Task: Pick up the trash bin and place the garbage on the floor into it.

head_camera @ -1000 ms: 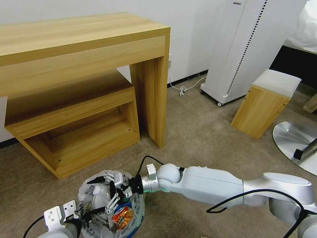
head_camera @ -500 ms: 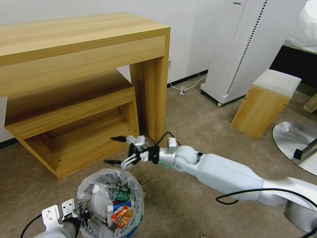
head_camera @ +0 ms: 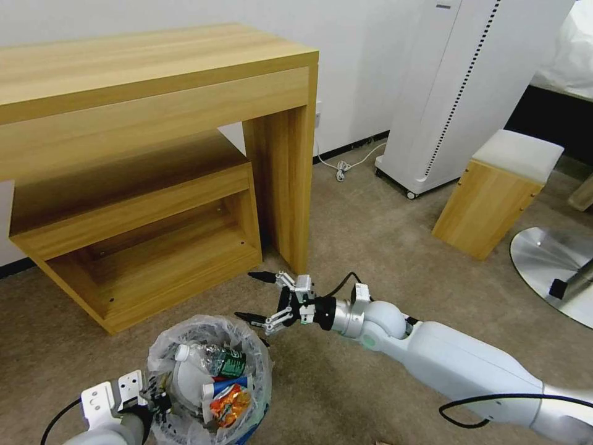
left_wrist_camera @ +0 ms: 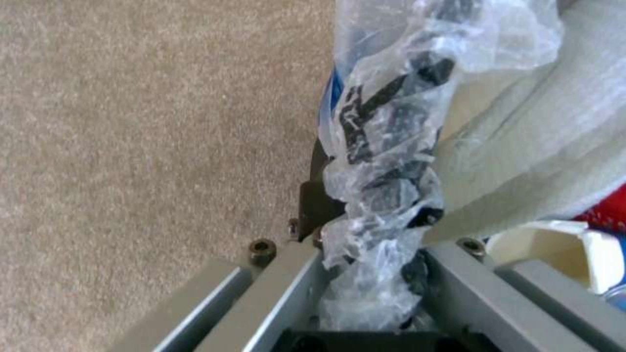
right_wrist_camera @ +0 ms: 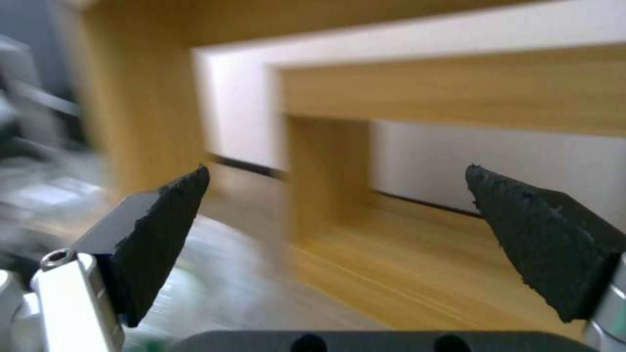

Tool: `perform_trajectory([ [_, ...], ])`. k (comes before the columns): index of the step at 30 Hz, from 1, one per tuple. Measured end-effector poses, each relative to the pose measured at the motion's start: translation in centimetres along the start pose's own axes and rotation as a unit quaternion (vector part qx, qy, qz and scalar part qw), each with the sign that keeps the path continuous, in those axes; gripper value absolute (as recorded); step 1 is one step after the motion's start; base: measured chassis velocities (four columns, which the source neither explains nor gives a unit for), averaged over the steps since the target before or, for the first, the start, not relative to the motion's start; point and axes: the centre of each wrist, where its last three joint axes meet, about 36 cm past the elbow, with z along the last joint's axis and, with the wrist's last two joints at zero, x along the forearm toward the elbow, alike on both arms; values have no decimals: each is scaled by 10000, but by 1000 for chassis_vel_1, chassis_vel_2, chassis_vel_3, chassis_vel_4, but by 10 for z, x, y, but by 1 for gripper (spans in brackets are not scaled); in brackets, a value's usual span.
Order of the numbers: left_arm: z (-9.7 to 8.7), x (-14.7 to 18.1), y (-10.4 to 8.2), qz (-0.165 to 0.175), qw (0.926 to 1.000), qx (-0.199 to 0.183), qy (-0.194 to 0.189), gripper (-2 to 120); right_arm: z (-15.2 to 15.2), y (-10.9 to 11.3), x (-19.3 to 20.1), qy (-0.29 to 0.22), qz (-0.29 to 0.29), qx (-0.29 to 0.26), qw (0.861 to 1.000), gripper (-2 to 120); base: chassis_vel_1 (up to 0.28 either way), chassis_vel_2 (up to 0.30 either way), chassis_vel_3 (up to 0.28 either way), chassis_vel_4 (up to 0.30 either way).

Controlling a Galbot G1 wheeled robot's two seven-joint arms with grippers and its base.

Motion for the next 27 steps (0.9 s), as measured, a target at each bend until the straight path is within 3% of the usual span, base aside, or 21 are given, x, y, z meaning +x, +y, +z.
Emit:
perform_trajectory([
  [1,0,0,0,0,10000,0,0,0,0,0,0,0,0,0,10000,100,0,0,0,0],
  [4,-4,2,-1,67,9999,-70,-59,0,-5,-12,25,222,1011,448,9936,100,0,0,0,0],
  [8,-8,6,-1,128,9997,-160,-104,0,-20,-21,56,224,1548,692,9853,100,0,0,0,0],
  [17,-16,17,3,183,9991,-357,-137,0,-28,-8,124,523,2100,885,9723,100,0,0,0,0],
  [27,-27,26,8,195,9981,-562,-160,0,-45,-4,166,646,2623,1149,9559,100,0,0,0,0],
])
